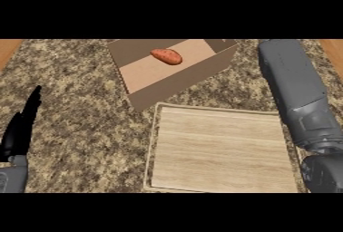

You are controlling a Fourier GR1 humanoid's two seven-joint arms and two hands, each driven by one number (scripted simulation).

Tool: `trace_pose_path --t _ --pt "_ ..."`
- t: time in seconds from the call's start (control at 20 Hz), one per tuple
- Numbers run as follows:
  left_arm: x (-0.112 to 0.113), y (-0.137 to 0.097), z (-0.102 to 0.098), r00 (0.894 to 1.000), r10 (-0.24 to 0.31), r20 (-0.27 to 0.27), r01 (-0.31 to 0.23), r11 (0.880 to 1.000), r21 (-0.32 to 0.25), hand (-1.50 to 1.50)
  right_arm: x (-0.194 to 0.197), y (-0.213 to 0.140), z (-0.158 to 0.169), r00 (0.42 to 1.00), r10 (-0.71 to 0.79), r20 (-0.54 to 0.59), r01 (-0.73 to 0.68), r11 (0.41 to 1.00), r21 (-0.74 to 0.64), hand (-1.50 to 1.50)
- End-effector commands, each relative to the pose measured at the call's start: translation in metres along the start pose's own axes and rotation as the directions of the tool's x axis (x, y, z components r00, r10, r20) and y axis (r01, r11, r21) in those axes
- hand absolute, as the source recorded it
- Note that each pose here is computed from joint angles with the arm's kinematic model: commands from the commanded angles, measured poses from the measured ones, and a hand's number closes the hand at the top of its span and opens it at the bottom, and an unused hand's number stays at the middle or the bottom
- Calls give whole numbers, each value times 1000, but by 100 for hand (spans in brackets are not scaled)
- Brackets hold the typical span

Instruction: Pick the sweet potato from the tray and place it in the cardboard box

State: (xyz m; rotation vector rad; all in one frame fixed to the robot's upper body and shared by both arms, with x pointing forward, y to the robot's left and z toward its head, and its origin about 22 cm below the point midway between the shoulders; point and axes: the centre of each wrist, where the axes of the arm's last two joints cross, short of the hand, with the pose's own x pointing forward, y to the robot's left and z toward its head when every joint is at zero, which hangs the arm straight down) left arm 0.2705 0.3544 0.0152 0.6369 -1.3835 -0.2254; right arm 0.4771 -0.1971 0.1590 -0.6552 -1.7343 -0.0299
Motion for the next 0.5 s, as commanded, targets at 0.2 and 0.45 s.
trace_pose_path --t 0.2,0.45 --pt "-9 -7 18 1000 -8 -28 8 1000 18 0 -64 -83 -5 998 55 -7 -55 998 7 -150" --pt "0 19 6 1000 -8 -20 8 1000 28 0 -59 -126 -12 995 89 -33 -85 989 125 -150"
